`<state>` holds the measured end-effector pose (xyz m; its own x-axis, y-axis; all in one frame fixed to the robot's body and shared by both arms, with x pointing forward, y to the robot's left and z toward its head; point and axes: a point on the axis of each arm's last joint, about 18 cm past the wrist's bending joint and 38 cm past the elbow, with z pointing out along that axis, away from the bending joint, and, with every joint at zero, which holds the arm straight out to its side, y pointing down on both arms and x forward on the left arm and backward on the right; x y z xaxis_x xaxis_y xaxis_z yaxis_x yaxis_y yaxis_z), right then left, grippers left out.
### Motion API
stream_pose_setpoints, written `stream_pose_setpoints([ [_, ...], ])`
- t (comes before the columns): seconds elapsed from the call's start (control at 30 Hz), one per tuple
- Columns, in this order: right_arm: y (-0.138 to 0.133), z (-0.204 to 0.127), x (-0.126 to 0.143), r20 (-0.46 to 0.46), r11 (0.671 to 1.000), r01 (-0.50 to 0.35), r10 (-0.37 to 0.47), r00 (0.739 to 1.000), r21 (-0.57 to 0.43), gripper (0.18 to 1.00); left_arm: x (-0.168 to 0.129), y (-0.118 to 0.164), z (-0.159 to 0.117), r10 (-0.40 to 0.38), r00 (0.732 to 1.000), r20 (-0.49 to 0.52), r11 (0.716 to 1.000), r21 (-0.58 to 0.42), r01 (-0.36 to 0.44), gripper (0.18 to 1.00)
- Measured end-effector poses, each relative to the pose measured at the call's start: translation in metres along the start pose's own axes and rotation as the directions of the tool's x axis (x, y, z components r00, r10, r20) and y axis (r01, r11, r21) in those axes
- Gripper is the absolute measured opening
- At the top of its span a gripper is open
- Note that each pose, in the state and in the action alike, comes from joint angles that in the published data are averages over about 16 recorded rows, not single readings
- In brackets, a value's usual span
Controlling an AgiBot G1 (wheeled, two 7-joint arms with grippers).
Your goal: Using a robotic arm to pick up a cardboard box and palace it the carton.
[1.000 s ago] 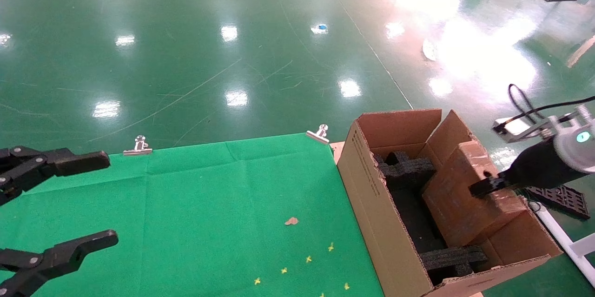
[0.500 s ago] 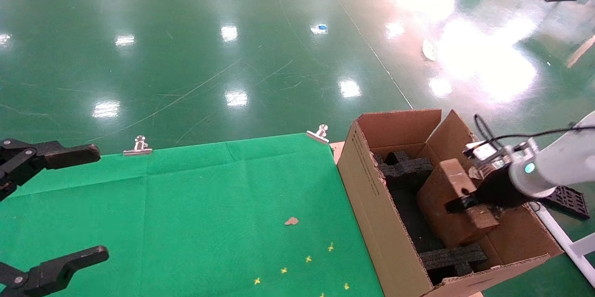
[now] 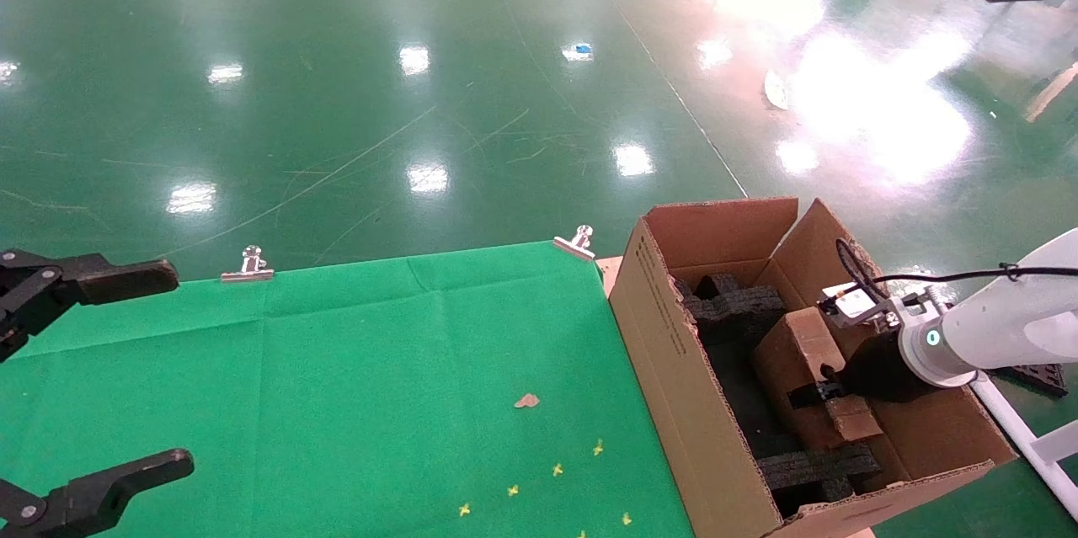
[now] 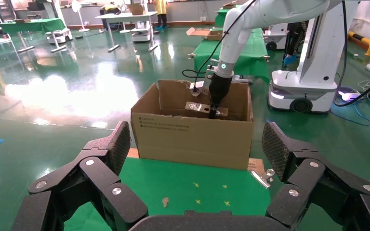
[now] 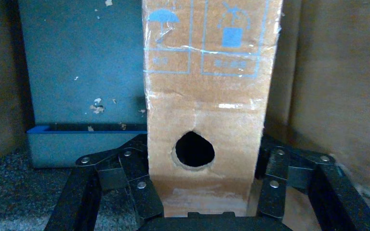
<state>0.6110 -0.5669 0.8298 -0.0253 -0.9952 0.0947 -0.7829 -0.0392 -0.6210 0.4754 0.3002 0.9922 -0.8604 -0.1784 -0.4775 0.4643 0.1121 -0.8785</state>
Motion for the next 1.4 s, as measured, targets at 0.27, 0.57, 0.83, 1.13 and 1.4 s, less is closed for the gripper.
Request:
stream_pose_setpoints([
  [0.27,-0.004,-0.009,0.007,-0.014,1.0,0.006,-0.005,1.0,0.003,0.313,0.0,0.0,0.0,0.0,1.0,0.0,1.0,0.0,0.0,1.001],
  [0.57,-0.015,-0.021,0.011,-0.016,1.0,0.002,-0.002,1.0,0.022,0.438,0.0,0.0,0.0,0.0,1.0,0.0,1.0,0.0,0.0,1.001],
  [0.83,-0.043,-0.053,0.015,0.001,0.994,0.007,-0.007,1.0,0.107,0.591,0.0,0.0,0.0,0.0,1.0,0.0,1.0,0.0,0.0,1.001],
  [1.13,-0.095,-0.134,0.026,0.022,0.944,0.064,-0.075,0.997,0.322,0.792,0.0,0.0,0.0,0.0,1.0,0.0,1.0,0.0,0.0,1.001],
  [1.4,-0.117,-0.196,0.032,0.011,0.853,0.147,-0.176,0.984,0.501,0.918,0.0,0.0,0.0,0.0,1.0,0.0,1.0,0.0,0.0,1.001],
])
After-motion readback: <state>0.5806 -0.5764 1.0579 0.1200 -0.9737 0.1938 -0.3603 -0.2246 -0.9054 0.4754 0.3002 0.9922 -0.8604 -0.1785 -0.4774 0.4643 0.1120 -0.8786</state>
